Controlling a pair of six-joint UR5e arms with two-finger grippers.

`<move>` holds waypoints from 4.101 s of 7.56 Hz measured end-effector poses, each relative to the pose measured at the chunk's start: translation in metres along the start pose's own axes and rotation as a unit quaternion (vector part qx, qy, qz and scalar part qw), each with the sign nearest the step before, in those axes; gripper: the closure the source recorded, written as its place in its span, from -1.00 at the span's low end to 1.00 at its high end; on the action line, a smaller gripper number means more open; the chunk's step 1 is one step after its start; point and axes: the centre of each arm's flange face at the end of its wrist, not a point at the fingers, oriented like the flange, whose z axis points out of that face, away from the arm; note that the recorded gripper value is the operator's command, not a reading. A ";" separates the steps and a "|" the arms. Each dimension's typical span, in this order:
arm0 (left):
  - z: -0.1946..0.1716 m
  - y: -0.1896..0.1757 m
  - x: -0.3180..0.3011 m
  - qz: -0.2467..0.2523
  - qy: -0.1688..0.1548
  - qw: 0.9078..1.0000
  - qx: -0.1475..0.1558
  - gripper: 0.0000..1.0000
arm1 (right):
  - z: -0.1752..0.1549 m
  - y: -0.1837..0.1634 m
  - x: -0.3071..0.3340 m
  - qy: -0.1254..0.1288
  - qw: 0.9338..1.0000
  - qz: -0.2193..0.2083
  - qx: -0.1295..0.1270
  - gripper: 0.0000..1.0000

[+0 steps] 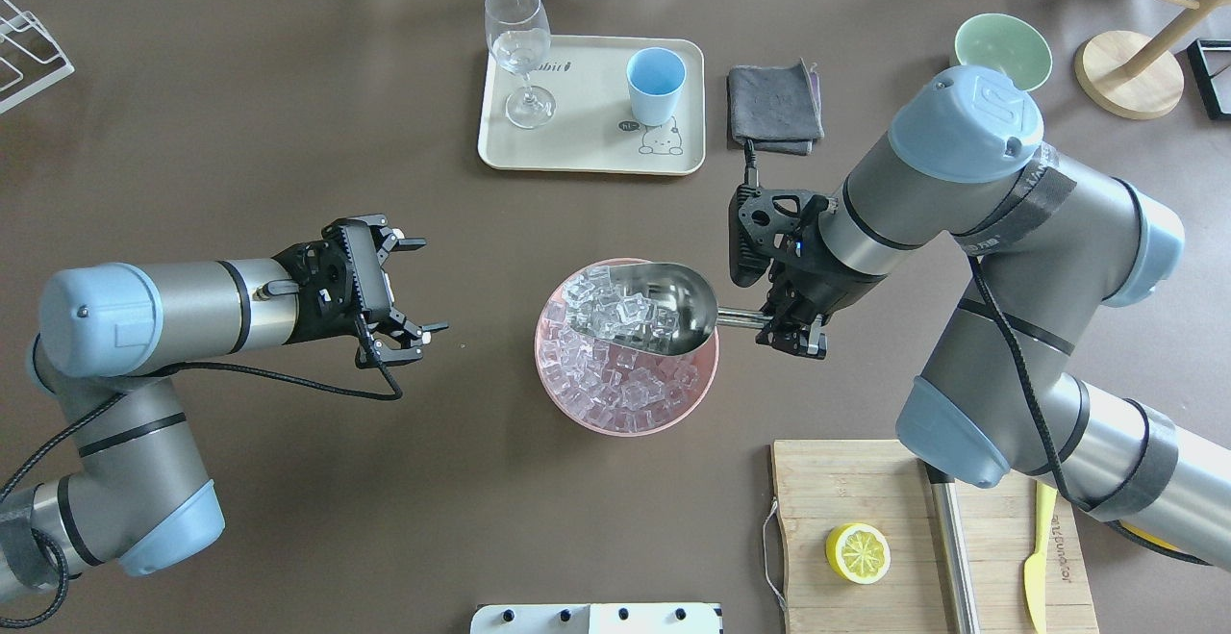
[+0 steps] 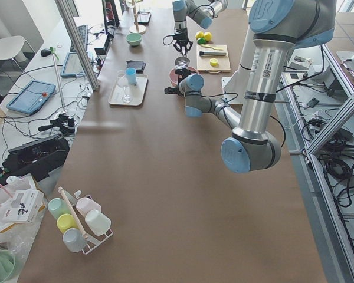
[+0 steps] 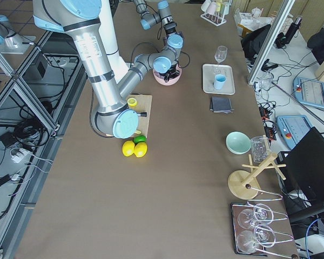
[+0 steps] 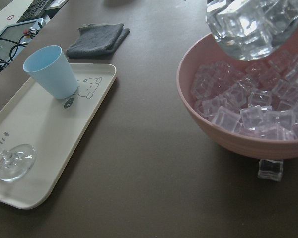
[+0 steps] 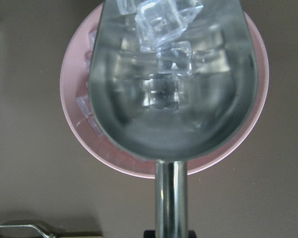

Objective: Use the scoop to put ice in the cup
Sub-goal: 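Lift the ice-filled scoop out of the bowl while the left gripper withdraws, then carry the ice-filled scoop with the right gripper to the light-blue cup on the tray, then tip the scoop over the light-blue cup to pour the ice in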

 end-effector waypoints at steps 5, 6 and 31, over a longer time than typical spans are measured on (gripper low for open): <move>-0.055 0.056 -0.084 -0.038 -0.013 0.996 -0.079 -0.98 | 0.001 0.009 0.007 0.010 0.997 0.019 0.071 1.00; -0.074 0.078 -0.101 -0.055 -0.004 0.994 -0.099 -0.98 | 0.000 0.008 0.007 0.012 0.997 0.019 0.078 1.00; -0.403 0.392 -0.242 -0.640 -0.083 0.683 -0.341 -0.98 | -0.077 -0.122 0.171 0.057 0.835 0.496 -0.232 1.00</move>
